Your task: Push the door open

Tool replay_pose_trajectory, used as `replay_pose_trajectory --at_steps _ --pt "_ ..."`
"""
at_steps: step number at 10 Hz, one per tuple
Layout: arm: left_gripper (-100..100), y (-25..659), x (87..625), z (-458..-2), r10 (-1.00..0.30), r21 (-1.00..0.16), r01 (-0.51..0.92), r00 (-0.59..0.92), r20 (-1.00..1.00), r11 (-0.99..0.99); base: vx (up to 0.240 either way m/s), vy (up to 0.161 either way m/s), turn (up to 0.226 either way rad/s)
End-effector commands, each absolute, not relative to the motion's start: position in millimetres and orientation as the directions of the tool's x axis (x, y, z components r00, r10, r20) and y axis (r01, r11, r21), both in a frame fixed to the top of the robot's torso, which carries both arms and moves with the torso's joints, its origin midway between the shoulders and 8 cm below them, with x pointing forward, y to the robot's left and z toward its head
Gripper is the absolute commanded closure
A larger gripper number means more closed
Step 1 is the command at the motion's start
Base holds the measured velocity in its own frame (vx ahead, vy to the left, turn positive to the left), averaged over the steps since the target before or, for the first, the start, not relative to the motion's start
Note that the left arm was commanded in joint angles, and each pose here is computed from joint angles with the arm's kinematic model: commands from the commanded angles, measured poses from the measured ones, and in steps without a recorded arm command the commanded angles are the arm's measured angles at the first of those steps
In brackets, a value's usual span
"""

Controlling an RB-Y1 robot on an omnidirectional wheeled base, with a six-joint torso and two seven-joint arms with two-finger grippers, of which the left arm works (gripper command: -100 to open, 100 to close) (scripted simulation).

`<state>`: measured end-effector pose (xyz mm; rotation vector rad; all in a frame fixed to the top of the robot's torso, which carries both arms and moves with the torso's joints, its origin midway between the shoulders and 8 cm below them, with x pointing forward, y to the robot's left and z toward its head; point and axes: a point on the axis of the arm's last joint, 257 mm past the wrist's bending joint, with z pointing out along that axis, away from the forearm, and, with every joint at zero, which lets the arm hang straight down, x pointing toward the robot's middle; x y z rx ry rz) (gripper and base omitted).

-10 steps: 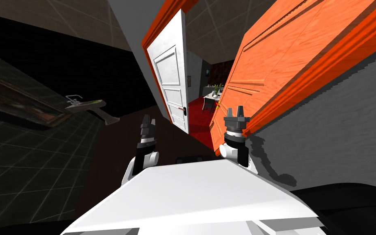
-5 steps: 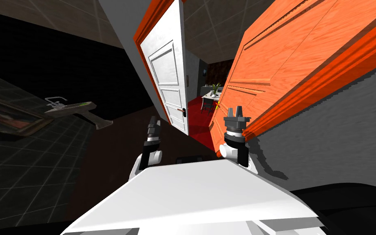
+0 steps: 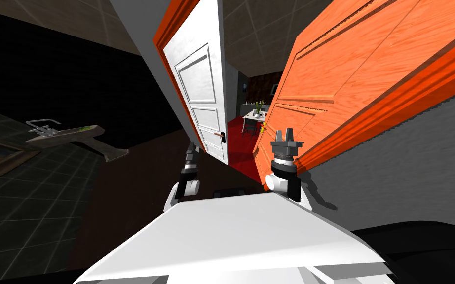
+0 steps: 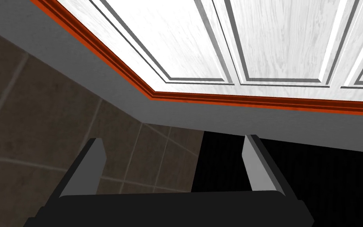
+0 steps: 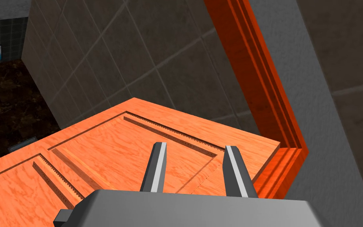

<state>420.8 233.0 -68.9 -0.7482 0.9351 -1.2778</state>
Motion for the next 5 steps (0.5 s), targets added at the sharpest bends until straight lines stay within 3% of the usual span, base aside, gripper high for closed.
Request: replay_pose_trajectory --at_steps 1,5 --pt "-100 226 428 -82 -0.989 -0.892 0.430 0.011 -0.147 0.137 0.102 0.072 -0.087" --pt "-100 206 445 -112 -0.992 -0.921 0.379 -0.049 -0.120 0.093 0.090 0.086 -0.098"
